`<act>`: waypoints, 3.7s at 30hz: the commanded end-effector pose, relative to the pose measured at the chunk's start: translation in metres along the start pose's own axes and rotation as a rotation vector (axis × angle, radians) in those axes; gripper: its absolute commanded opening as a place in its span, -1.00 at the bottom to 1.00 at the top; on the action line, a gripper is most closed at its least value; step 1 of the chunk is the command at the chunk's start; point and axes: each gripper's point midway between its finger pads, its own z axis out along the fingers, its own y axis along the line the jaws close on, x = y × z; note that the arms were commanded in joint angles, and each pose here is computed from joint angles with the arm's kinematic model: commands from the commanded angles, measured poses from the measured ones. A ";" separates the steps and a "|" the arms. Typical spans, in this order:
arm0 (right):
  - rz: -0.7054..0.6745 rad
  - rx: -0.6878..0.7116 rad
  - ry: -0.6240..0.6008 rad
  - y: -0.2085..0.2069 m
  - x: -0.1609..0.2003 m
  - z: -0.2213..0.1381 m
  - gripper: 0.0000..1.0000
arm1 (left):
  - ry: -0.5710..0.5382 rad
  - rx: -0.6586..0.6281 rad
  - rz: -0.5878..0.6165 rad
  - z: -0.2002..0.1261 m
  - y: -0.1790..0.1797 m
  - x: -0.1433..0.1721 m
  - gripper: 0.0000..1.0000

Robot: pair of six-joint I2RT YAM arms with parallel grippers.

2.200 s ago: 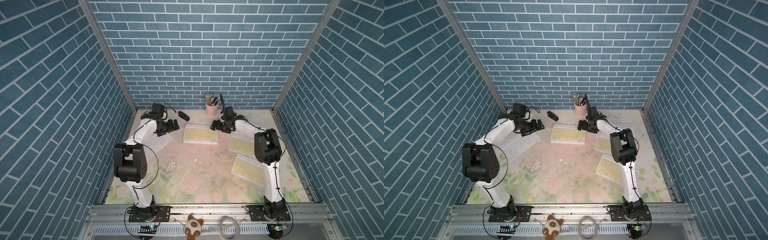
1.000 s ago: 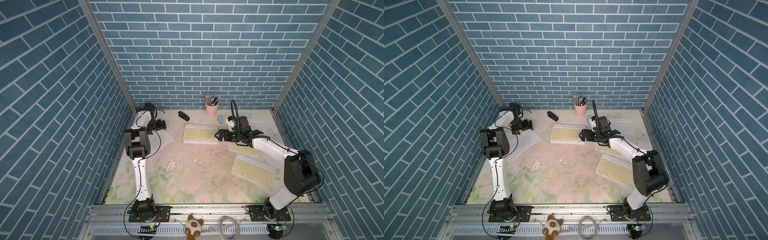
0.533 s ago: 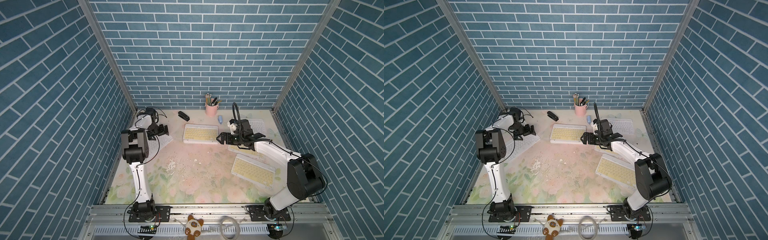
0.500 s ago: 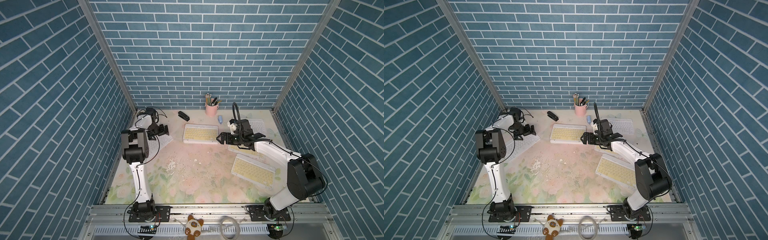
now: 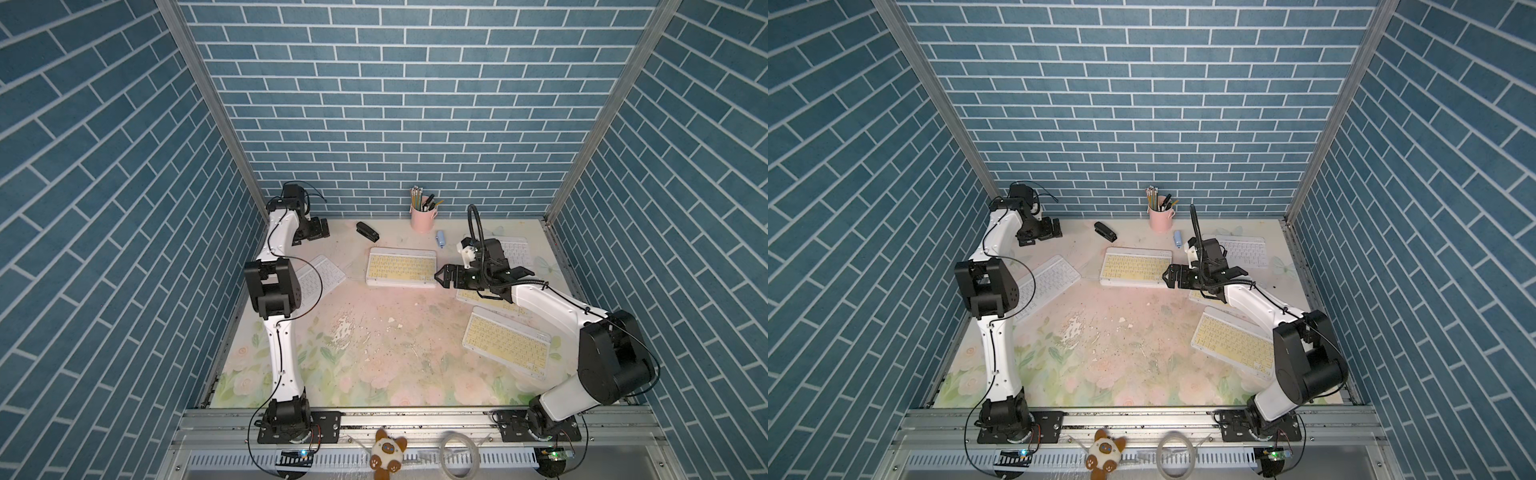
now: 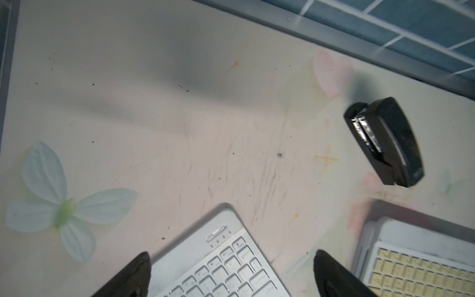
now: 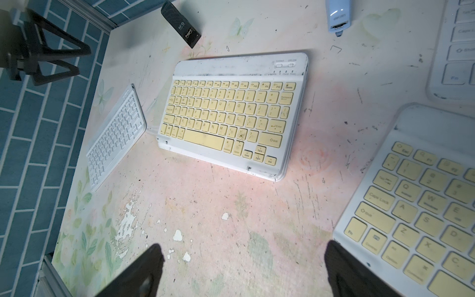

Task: Stack the numeric keypads
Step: Move the numeric keypad to the center of the board.

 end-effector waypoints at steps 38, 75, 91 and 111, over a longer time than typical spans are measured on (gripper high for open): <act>0.029 -0.014 -0.078 0.004 -0.011 -0.018 0.95 | 0.409 0.152 0.026 0.012 -0.047 0.181 0.99; -0.036 -0.172 -0.103 0.027 0.012 -0.048 0.96 | 0.169 -0.218 -0.117 -0.008 0.161 0.126 0.99; -0.026 -0.171 -0.157 0.021 0.000 -0.061 0.96 | 0.264 -0.129 -0.149 0.019 0.145 0.158 0.99; 0.016 -0.189 -0.171 0.018 -0.002 -0.062 0.96 | 0.402 -0.030 -0.181 0.001 0.088 0.218 0.99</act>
